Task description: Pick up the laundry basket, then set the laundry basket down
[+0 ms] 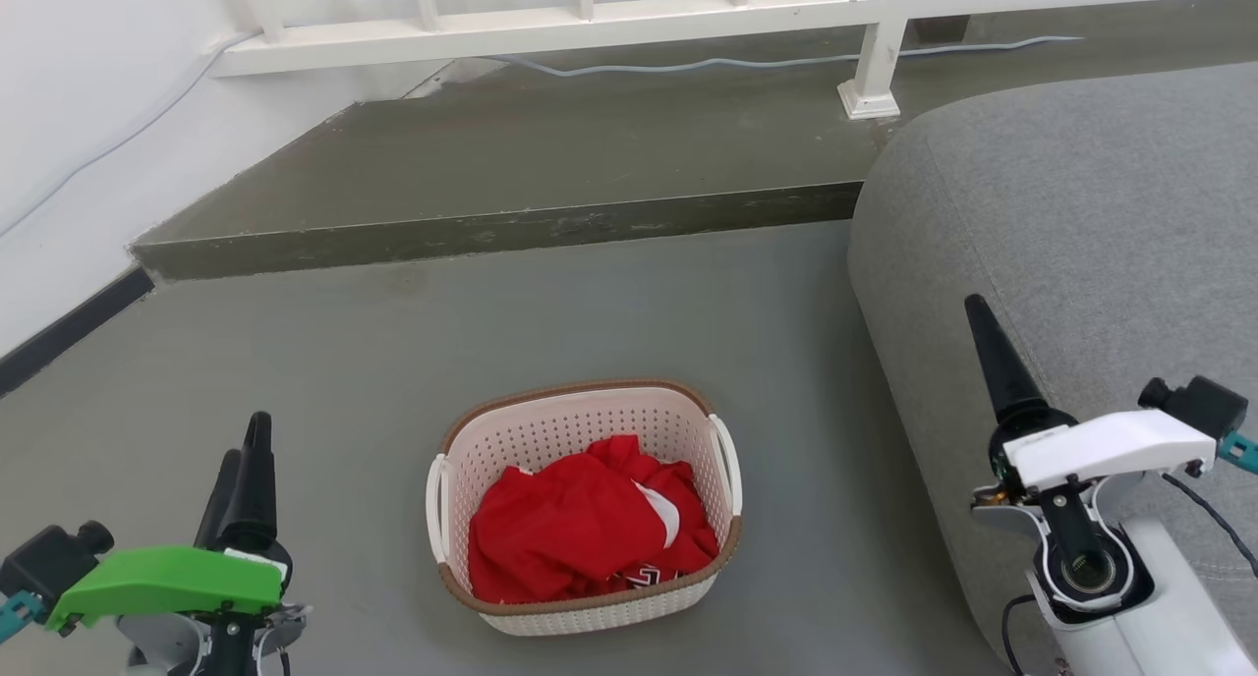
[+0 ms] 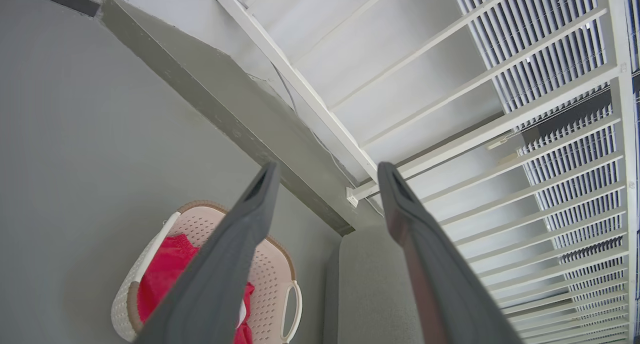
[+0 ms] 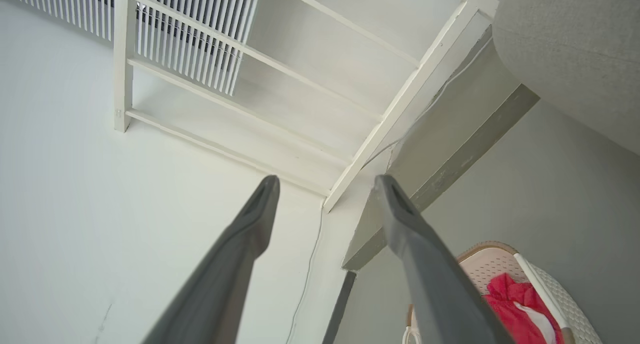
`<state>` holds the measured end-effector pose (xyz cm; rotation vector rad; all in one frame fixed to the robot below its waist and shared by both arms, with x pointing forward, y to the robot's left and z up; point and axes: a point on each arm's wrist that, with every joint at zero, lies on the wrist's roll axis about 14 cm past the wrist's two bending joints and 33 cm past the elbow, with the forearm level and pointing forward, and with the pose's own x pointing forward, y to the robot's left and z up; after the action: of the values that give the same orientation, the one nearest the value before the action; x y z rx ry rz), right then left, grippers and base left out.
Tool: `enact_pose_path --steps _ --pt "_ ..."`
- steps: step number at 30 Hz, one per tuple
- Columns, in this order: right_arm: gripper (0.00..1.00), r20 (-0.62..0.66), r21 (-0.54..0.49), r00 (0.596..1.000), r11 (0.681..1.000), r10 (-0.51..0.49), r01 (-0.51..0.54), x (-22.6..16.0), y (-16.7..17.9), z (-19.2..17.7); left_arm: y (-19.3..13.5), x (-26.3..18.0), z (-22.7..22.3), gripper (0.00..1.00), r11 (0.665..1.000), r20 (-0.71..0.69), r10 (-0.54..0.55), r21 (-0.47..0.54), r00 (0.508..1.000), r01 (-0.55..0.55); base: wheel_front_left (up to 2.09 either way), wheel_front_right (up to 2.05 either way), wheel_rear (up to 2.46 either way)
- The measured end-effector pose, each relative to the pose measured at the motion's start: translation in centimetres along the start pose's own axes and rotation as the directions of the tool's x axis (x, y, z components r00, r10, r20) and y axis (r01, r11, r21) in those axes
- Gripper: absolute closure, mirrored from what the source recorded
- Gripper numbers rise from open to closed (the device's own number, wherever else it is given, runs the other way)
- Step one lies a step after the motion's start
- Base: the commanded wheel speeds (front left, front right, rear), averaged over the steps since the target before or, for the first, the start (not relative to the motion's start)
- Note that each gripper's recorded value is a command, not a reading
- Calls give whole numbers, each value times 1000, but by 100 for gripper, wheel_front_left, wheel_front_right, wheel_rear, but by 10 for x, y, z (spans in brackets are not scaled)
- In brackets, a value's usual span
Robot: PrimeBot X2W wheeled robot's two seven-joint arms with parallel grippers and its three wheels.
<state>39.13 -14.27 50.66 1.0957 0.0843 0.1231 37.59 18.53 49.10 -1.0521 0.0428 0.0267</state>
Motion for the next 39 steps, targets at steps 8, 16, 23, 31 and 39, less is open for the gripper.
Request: enact_pose_path --steps 8,16,23,31,39 --pt "0 -47 -174 998 984 31 -39 3 8 -12 -9 1 0 0 987 7 -21 160 1000 20 0 0 0" --pt "0 -83 -316 996 946 45 -69 5 14 -25 -16 2 -1 0 949 13 -45 311 999 39 0 0 0" --pt "0 -94 -433 993 896 66 -100 8 21 -29 -22 3 -3 0 905 19 -63 422 998 49 0 0 0" --pt "0 -112 -528 988 836 108 -152 10 32 -36 -26 3 -2 0 863 36 -78 503 996 50 0 0 0" --pt "0 -130 -613 981 766 144 -194 11 40 -44 -35 3 1 0 809 58 -120 585 991 63 0 0 0"
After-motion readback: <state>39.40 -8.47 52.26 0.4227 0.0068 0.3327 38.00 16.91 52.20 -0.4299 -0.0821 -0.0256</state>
